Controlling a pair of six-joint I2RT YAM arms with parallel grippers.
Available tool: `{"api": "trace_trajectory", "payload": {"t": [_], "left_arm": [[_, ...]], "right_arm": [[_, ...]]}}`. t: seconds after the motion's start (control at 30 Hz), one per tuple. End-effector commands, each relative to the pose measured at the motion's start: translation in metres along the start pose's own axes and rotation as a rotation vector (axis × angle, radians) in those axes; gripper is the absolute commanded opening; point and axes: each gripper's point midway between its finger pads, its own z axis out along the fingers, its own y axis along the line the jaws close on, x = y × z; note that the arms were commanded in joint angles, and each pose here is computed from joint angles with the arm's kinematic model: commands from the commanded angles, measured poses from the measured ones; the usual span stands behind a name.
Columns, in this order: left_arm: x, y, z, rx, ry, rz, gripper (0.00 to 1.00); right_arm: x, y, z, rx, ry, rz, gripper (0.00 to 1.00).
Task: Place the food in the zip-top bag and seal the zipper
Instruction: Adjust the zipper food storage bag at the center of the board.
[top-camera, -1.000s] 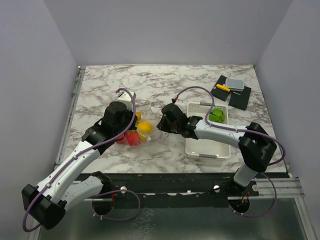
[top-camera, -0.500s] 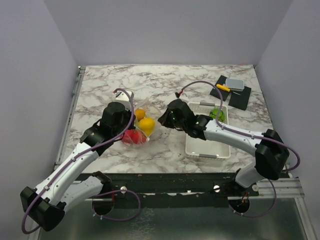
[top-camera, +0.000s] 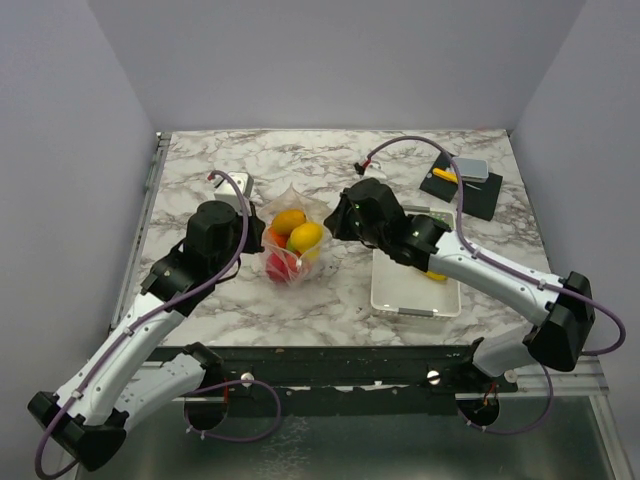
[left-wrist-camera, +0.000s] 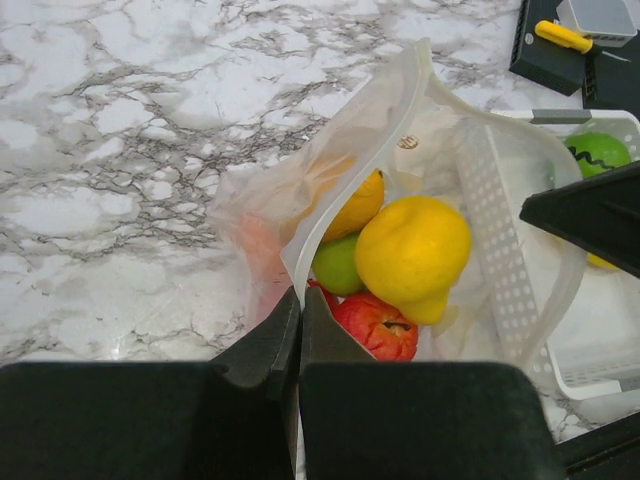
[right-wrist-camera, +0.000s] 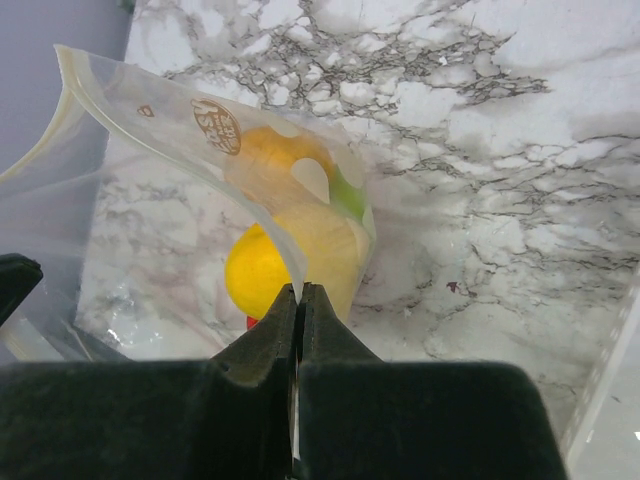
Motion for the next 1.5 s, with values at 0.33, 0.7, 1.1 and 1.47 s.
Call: {"api": "trace_trajectory", "payload": {"t": [0.33,0.7,1.1,1.47], "left_arm": [[0.044,0.026,0.012,-0.161,0.089,-0.098,0.00],[0.085,0.016,0.038,-0.128,0.221,-0.118,0.00],[0.004,0.009,-0.003,-0.068,-0.023,-0.137,0.00],[0.073,0.023,0.030,-0.160,0.160,-0.150,0.00]], "right_arm": [[-0.001,-0.033,-0.015,0.124,0.015,-0.144,0.01],[0.027,-0.049,0.005,0.184,0.086,-0.161,0.01],[-0.055,-0.003,-0.055,0.033,-0.109,-0.141,0.01],[0.023,-0.051,0.001,0.192,0.063,-0.167,0.01]]}}
